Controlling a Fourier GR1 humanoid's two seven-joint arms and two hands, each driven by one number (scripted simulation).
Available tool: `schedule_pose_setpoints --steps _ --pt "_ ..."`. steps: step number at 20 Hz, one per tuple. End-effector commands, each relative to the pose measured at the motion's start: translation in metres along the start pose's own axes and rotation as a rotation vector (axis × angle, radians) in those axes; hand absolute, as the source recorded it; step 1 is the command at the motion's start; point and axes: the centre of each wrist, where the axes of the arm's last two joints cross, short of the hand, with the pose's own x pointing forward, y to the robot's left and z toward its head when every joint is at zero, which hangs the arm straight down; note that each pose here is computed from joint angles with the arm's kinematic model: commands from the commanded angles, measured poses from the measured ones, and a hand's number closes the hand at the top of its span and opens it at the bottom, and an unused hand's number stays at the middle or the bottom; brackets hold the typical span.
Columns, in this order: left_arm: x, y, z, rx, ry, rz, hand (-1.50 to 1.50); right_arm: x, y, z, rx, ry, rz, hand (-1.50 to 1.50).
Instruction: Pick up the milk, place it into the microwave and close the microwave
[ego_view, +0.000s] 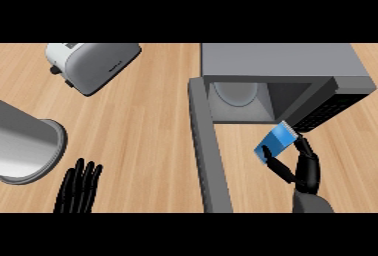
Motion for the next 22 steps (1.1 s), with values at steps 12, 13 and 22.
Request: schedule_pose_setpoints --steps 12,13,22 --pt "0.020 0.029 0.011 -0.004 0.002 0.017 -1.50 -0.024 -0.018 -0.034 0.153 0.021 0.188 1.50" --pt "0.011 0.020 0.013 -0.003 -0.021 -0.002 -1.50 -0.033 -0.019 -0.006 0.203 0.016 0.175 1.50" --pt "0.006 0.042 0.015 0.010 0.004 0.013 -1.50 -0.017 0.016 -0.039 0.295 -0.099 -0.090 1.50"
